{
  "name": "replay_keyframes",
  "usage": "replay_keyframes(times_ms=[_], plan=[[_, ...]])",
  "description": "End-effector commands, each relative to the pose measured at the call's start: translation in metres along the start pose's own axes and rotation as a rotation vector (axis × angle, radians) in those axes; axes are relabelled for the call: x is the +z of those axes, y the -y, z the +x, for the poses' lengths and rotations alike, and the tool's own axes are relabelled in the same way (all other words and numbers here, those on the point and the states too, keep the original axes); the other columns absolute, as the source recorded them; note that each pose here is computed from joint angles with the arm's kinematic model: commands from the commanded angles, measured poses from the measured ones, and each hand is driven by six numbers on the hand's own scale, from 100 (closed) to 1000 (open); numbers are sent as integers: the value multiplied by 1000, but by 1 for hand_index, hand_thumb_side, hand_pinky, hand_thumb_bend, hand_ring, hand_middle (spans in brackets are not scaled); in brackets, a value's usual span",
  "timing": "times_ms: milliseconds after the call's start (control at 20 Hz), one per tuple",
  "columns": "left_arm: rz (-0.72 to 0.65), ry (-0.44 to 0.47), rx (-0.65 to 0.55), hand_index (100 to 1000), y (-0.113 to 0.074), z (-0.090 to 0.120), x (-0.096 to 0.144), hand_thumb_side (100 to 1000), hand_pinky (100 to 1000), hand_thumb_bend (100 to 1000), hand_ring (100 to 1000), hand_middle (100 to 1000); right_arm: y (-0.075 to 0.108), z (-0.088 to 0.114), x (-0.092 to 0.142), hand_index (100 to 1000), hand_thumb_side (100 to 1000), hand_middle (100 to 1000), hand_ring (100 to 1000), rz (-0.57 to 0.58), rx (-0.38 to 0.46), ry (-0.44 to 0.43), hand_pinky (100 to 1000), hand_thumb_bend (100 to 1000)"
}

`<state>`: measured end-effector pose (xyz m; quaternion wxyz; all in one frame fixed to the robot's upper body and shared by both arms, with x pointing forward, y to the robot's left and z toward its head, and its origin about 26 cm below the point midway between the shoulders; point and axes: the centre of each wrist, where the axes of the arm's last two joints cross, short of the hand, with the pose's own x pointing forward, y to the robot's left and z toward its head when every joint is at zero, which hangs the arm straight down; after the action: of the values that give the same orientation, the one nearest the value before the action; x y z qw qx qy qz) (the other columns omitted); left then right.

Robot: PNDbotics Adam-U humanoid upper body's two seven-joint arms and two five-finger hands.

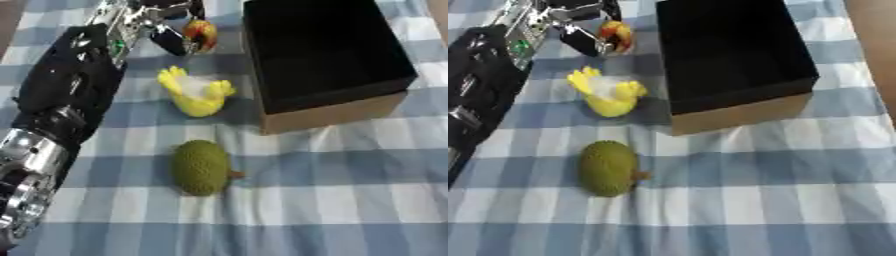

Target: Pick up objects on the table and place them in the box.

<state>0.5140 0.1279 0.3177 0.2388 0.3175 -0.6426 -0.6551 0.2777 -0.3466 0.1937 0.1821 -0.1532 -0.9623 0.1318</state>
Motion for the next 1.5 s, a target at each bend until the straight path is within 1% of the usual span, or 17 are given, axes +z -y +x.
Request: replay_keyframes(times_ms=[50, 300, 450, 700, 800, 950, 1100, 1300, 1400, 1500], plan=[[114, 36, -24, 616, -40, 11, 1, 247, 747, 100, 814, 714, 5, 3, -3, 992, 470, 403, 1000, 17, 16, 12, 957, 100], [185, 97, -17, 616, -62, 31, -3, 249, 745, 100, 813, 713, 5, 3, -2, 992, 470, 403, 1000, 21, 17, 6, 957, 100], [231, 145, -22, 618, -75, 49, -7, 252, 746, 100, 814, 715, 5, 3, -2, 991, 470, 404, 1000, 22, 17, 5, 957, 100], [258, 228, -5, 623, -85, 77, -16, 254, 745, 100, 815, 716, 5, 3, -3, 991, 470, 407, 1000, 22, 11, 8, 957, 100], [250, 253, 5, 624, -85, 85, -19, 253, 745, 100, 816, 716, 5, 3, -4, 991, 470, 409, 1000, 21, 8, 10, 957, 100], [224, 267, 10, 623, -79, 92, -23, 251, 746, 100, 816, 716, 5, 3, -6, 991, 470, 413, 1000, 18, 2, 15, 957, 100], [195, 257, 0, 625, -70, 93, -28, 249, 748, 100, 817, 718, 5, 3, -7, 991, 470, 415, 1000, 16, -3, 19, 957, 100], [169, 237, -16, 650, -58, 92, -32, 246, 756, 100, 823, 726, 6, 3, -9, 991, 470, 416, 1000, 13, -7, 22, 957, 100], [150, 236, -24, 684, -52, 91, -34, 235, 766, 100, 831, 736, 6, 3, -9, 991, 470, 416, 1000, 13, -8, 24, 957, 100], [132, 243, -26, 755, -48, 90, -35, 218, 780, 100, 843, 752, 6, 3, -9, 991, 470, 416, 1000, 13, -9, 23, 957, 100]])
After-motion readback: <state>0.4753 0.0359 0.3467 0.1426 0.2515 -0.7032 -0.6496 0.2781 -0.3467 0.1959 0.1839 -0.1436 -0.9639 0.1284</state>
